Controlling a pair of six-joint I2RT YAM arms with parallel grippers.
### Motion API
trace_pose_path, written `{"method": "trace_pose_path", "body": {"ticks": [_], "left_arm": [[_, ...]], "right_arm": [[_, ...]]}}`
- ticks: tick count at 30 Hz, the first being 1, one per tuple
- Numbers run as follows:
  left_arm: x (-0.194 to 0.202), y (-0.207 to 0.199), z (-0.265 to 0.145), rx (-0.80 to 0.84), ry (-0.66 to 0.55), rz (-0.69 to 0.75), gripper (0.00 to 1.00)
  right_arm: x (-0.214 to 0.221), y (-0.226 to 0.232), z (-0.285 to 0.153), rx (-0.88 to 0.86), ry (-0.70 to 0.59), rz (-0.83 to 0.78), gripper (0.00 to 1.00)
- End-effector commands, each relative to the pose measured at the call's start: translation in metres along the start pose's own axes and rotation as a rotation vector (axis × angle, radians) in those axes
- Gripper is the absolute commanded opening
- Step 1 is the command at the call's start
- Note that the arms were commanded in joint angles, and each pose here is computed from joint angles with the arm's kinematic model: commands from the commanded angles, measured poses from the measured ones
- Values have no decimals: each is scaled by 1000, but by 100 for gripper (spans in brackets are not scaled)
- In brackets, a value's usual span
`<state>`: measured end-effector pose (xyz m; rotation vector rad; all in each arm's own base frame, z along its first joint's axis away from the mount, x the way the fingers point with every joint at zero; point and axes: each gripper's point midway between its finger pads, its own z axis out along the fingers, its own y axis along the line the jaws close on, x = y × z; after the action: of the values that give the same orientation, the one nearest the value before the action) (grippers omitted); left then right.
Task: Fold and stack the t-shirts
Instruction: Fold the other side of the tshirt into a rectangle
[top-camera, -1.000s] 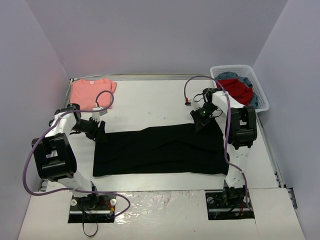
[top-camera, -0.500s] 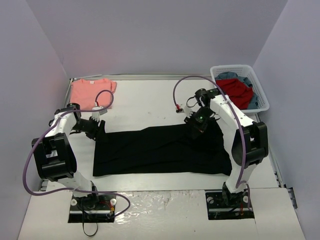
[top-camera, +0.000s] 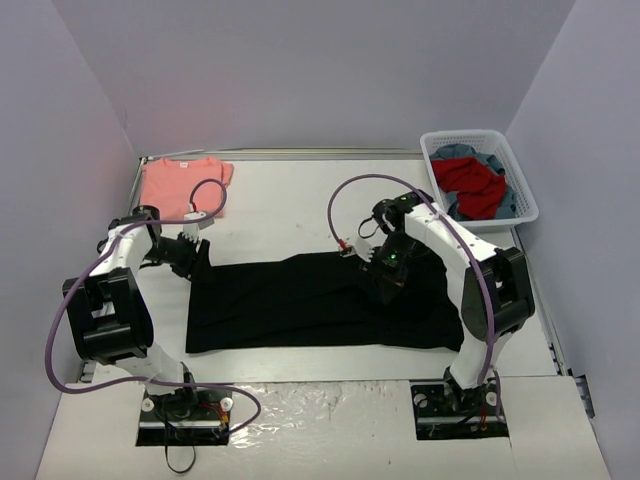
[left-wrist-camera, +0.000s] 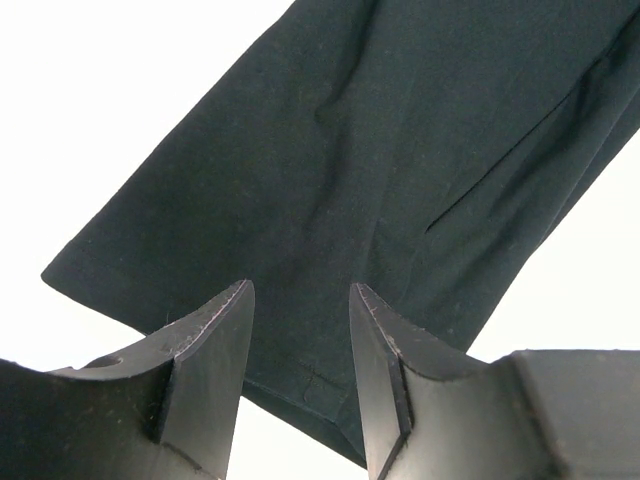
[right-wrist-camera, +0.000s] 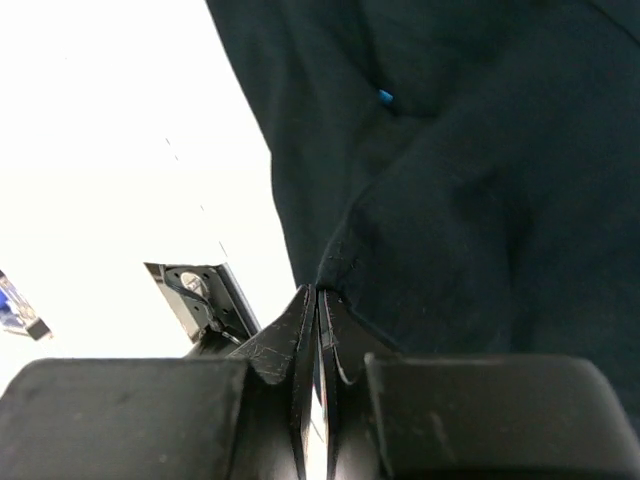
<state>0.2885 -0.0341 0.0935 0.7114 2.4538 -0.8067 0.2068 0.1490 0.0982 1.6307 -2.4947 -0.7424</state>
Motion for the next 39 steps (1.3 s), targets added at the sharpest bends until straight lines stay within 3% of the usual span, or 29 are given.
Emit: {"method": "trace_pose_path", "body": {"ticks": [1, 11, 14, 16, 17, 20, 24, 26, 27, 28, 34, 39], "left_arm": [[-10, -5, -11, -18, -40, 28, 41], [-8, -5, -10, -22, -37, 25, 39], [-8, -4, -9, -19, -36, 23, 39], [-8, -3, -9, -18, -35, 20, 39], [-8, -3, -8, -16, -35, 20, 39], [-8, -3, -8, -15, -36, 18, 39], [-8, -4, -8, -10, -35, 25, 39], [-7, -3, -8, -15, -32, 27, 39], [-6, -2, -7, -20, -28, 27, 39], [-6, -1, -7, -28, -26, 33, 39], [3, 8, -3, -91, 31, 66, 35], [12, 22, 6, -181, 109, 74, 34]], "right_arm": [[6, 32, -5, -40, 36, -43, 0], [-2, 48, 10, -88, 75, -90, 0], [1, 50, 14, -99, 89, -92, 9], [3, 50, 15, -104, 94, -90, 27], [3, 50, 15, -103, 93, -92, 31], [3, 50, 11, -87, 83, -92, 34], [5, 40, -3, -14, 52, -76, 31], [8, 21, -11, 84, 40, -15, 25], [9, 11, -15, 130, 33, 8, 18], [7, -3, -17, 191, 4, 55, 1], [37, -65, -28, 384, 21, 234, 0], [54, -86, -12, 399, 74, 298, 0]]}}
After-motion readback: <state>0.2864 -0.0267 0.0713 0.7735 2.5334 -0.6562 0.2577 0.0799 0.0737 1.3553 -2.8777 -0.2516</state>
